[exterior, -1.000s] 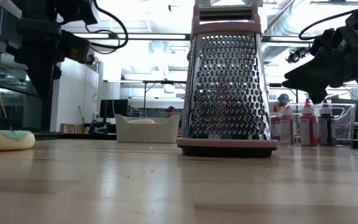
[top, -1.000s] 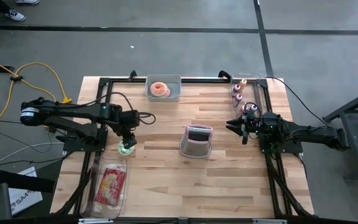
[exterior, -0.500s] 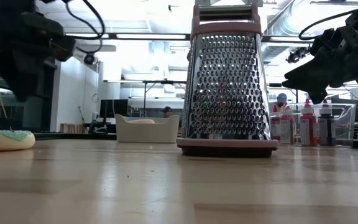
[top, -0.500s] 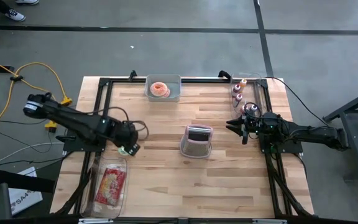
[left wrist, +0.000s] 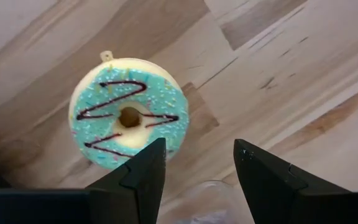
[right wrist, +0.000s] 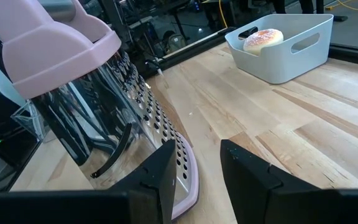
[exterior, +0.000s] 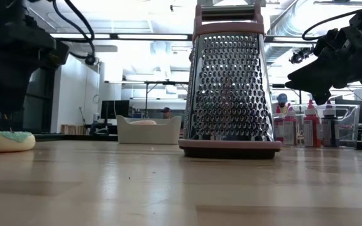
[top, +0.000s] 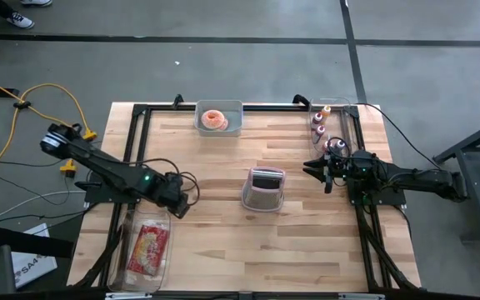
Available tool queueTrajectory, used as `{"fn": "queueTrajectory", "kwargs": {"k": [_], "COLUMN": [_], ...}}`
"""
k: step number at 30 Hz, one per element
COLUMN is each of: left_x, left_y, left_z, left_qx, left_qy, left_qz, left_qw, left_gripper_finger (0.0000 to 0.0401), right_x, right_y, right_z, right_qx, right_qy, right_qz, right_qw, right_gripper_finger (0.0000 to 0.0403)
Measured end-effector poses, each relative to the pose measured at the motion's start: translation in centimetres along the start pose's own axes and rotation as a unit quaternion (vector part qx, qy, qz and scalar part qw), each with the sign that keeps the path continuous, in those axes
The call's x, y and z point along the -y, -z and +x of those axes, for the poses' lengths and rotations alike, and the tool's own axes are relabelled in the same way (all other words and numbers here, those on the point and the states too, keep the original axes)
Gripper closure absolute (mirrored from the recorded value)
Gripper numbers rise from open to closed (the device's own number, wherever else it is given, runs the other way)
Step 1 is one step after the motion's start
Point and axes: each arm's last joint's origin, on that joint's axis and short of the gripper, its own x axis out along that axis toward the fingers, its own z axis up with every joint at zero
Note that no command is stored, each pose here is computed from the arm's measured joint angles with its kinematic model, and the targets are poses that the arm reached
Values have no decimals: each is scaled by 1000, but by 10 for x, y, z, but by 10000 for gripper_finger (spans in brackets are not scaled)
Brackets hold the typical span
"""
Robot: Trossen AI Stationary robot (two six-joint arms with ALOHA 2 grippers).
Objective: Pick & Place Food Item
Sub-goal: Put the light blue donut into the gray bin
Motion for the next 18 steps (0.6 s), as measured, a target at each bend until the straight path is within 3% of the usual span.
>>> {"fn": "queueTrajectory", "kwargs": {"k": [7, 18], "left_x": [0, 4], "left_y": [-7, -10], "left_z": [9, 24], "left_qx": [-7, -30], "left_qy": [-24, -59], "left_qz": [51, 64], "left_qw": [998, 996], "left_gripper_finger": [219, 219], "right_x": [0, 0], "right_y": [0, 0], "right_z": [0, 0], "right_qx": [0, 0], "right_qy": [0, 0], "right_qz": [0, 0], "right_qw": [1000, 1000], "right_gripper_finger": [289, 289]}}
